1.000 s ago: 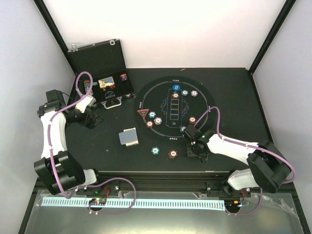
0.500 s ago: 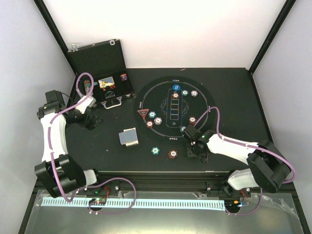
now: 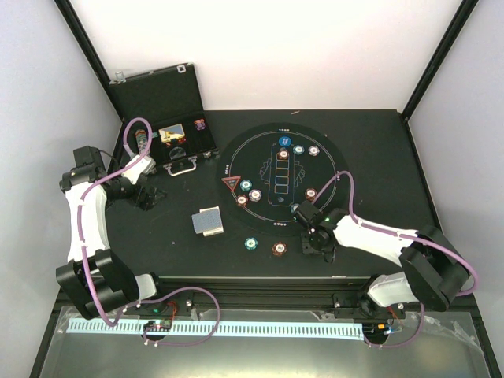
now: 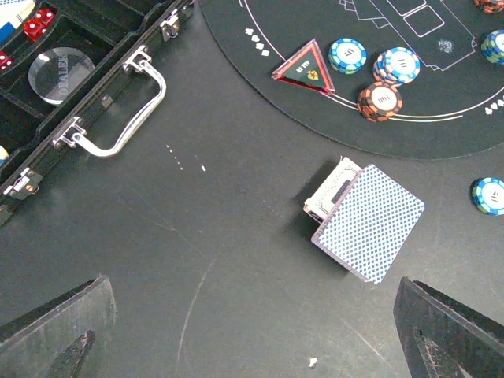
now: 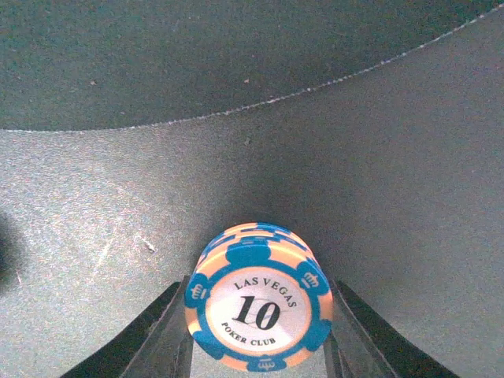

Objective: Distribute texas hold em gaming equipment

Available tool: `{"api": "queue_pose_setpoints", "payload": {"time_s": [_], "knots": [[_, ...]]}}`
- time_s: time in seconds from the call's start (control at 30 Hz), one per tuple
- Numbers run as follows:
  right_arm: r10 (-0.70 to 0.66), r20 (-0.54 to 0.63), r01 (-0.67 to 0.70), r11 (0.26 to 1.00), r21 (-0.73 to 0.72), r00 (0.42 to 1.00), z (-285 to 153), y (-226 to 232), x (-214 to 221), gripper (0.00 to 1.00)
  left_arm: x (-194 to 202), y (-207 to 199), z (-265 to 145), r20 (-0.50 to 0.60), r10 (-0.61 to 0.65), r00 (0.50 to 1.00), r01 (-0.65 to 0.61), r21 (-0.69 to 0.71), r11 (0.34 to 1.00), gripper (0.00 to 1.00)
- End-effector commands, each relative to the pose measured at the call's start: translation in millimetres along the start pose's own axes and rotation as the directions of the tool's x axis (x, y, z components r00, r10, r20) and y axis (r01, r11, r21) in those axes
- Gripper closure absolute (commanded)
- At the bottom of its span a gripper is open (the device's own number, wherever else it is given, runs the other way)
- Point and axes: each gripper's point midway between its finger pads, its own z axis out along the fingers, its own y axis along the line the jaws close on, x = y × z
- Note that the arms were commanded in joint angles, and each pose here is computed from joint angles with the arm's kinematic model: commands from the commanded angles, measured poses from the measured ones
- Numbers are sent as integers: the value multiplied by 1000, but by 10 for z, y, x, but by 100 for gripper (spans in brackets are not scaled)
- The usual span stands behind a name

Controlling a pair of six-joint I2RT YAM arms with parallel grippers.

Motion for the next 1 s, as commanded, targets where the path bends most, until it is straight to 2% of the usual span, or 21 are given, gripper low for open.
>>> {"api": "queue_pose_setpoints", "payload": {"time_s": [0.0, 0.2, 0.4, 0.57, 0.77, 0.97], "knots": [[-5, 31, 5, 1000, 4, 1000, -98, 39, -91, 69, -77, -94, -70, 35, 36, 999, -36, 17, 999, 1], [-18, 79, 17, 1000, 17, 997, -319, 47, -240, 84, -77, -88, -69, 31, 33, 999, -34, 21, 999, 1], [-16, 169, 7, 998, 58, 986, -649, -29, -674, 84, -68, -75, -55, 21, 24, 999, -24, 30, 999, 1], [82, 242, -99, 993, 60, 967, -769, -377, -1228, 82, -47, -105, -46, 15, 24, 1000, -24, 46, 999, 1], [138, 237, -165, 981, 101, 962, -545, -676, -1679, 78, 15, -116, -24, -6, 25, 1000, -25, 51, 998, 1], [167, 177, -186, 978, 97, 970, -137, -736, -1745, 78, 74, -123, -10, -23, 36, 999, -35, 45, 998, 1]]}}
